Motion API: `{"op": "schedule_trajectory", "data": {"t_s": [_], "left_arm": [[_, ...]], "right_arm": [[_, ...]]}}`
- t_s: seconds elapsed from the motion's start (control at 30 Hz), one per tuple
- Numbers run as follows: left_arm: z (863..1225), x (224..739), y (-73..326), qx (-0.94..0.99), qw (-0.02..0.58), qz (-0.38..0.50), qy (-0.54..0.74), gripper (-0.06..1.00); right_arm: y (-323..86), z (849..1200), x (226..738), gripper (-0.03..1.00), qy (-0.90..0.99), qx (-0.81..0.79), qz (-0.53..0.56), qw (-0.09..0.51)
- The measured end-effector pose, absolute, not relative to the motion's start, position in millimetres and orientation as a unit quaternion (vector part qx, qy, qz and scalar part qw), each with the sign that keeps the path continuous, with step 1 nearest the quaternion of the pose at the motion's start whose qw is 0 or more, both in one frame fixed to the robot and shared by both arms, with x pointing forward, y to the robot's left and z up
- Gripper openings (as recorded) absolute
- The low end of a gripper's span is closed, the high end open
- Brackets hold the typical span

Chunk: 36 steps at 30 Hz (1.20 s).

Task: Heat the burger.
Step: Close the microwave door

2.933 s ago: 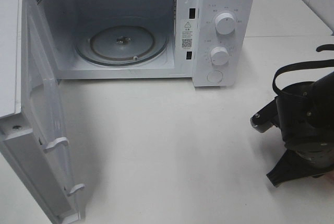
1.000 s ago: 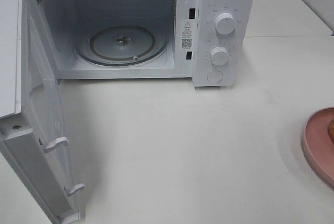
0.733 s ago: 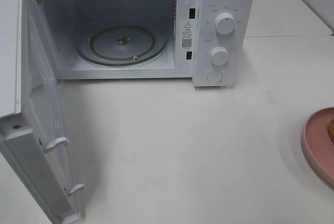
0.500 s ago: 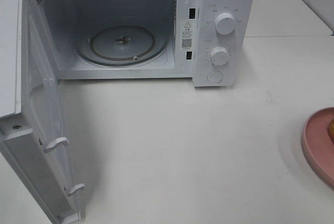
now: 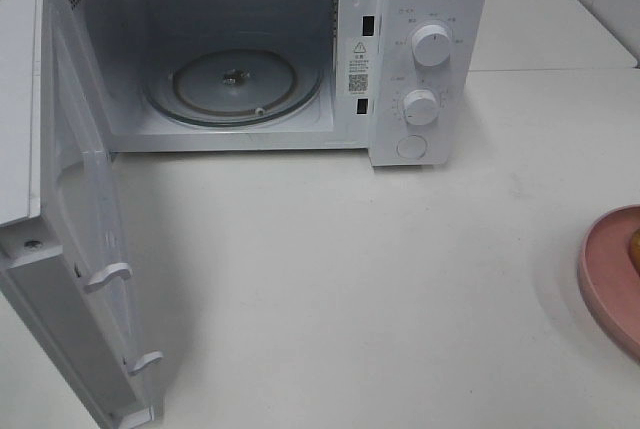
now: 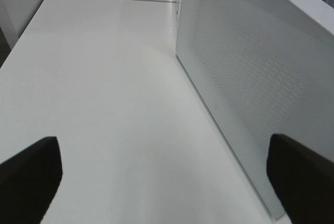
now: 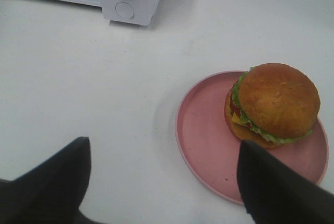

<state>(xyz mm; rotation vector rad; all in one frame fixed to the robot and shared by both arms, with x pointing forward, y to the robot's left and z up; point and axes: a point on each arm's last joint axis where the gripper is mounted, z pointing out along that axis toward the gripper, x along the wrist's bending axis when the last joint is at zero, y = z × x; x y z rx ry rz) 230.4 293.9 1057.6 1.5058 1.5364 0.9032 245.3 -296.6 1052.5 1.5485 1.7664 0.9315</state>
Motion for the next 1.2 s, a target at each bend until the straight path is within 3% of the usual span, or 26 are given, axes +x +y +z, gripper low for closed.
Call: {"op": "schedule_trajectory", "data": {"t_s": [0.33,1.2], "left_arm": [[1058,230,294,0.593,0.393,0.356,0.605,0.99],[1058,230,294,0.593,0.393,0.356,0.605,0.99]], "right_arm": [[-296,1050,231,0.77,0.627,0.591,0.371,0.347],[-296,1050,231,0.76,0.626,0.592,0.370,0.347]]}}
